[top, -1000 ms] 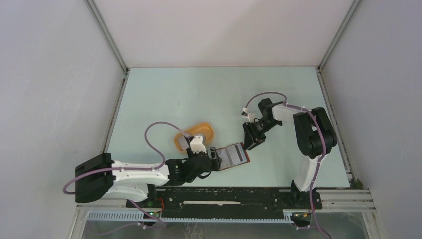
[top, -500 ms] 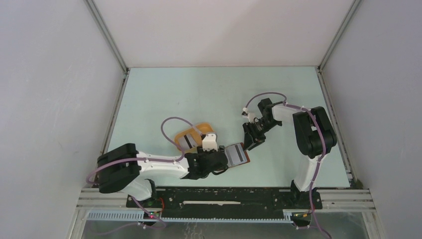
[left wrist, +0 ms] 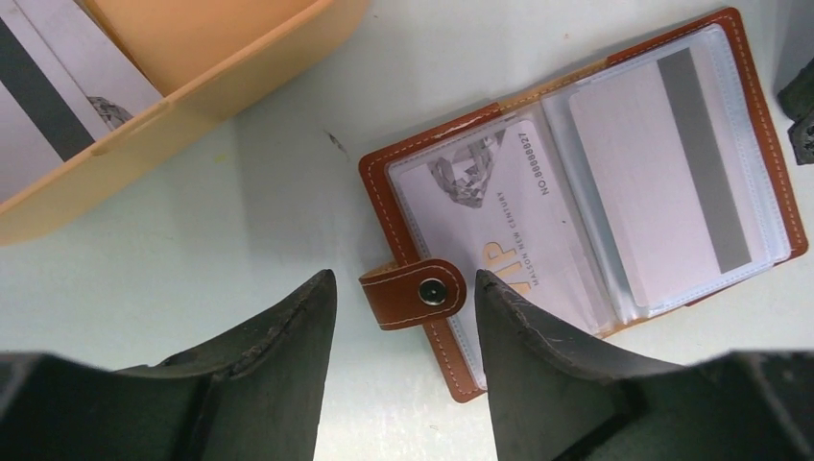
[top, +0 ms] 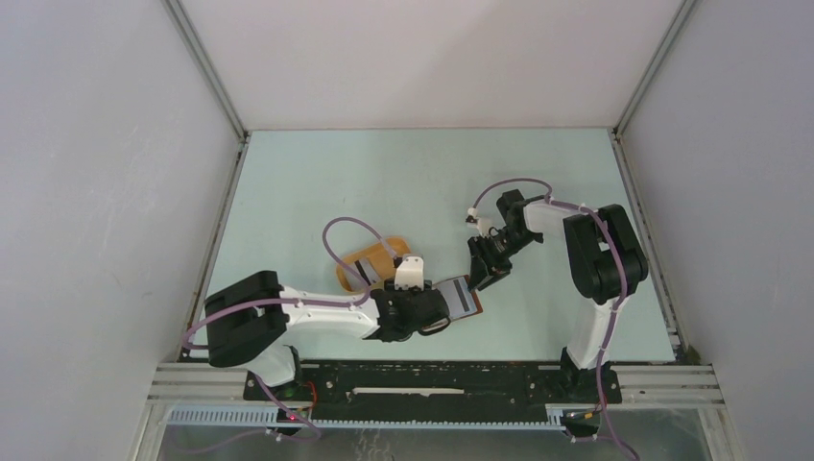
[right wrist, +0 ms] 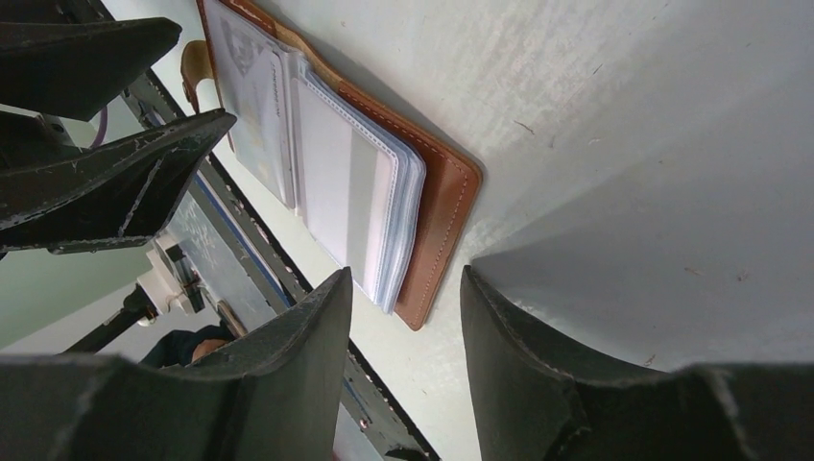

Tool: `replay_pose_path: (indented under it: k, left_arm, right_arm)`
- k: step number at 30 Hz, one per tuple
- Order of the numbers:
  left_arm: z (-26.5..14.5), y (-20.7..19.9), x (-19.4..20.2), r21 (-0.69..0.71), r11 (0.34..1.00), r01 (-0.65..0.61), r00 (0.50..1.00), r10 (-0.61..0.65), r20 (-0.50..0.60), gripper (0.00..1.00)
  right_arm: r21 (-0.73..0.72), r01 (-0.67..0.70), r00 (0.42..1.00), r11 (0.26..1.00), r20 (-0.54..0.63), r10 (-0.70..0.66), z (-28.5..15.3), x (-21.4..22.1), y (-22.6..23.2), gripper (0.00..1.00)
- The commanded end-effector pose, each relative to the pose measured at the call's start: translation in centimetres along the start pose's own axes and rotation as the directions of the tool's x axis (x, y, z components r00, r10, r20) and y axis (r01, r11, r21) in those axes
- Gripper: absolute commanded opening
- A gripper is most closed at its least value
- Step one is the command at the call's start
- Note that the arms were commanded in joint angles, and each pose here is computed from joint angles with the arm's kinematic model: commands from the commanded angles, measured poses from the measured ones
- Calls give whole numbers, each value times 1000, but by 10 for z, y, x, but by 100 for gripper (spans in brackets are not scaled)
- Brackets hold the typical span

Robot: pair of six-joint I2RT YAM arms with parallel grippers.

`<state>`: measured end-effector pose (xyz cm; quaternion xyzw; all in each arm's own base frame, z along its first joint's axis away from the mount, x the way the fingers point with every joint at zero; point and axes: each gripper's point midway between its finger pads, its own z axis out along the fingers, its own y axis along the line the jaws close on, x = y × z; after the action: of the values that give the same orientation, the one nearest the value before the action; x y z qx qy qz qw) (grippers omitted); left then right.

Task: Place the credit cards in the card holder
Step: Close the card holder at the center of the board.

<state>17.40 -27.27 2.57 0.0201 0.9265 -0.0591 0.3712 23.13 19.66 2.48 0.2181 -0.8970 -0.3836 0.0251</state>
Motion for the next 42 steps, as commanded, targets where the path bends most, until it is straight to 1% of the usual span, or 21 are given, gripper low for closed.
replay_pose_path:
  k: [1,4,11,14,24,32,34,38,42]
  left_arm:
    - [-1,-2,-15,-28,1000,-11,998,13,58,59]
    - [0,-2,-15,-34,999,-17,998,19,61,57]
    - [3,-1,-18,-52,998,-30,996,34,84,56]
    - [3,-1,-20,-54,998,-39,995,44,88,53]
    - [1,-1,-19,-45,997,-59,995,63,78,49]
    - [1,2,-15,-31,997,-66,995,68,69,37]
    - [0,1,-15,-21,998,-58,996,59,71,32]
    - [-5,1,-18,4,999,-33,996,33,83,16]
    - [-14,1,-28,40,999,3,994,-7,111,9]
  right_arm:
    - [14,16,1000,1000,-2,-16,3,-7,-3,54]
    - [16,17,1000,1000,-5,-17,4,-6,-3,54]
    - [17,19,1000,1000,-5,-18,4,-6,-3,54]
    - [17,15,1000,1000,-6,-15,4,-6,-4,54]
    - [9,4,1000,1000,-12,-4,6,-5,-5,54]
    - [-13,-19,1000,1000,-15,18,7,-4,-5,54]
    - [-20,-24,1000,1000,-18,24,8,-4,-4,54]
    - [-26,-26,1000,999,-18,26,8,-4,-3,54]
    - [-39,-30,999,999,-18,29,7,-4,0,54]
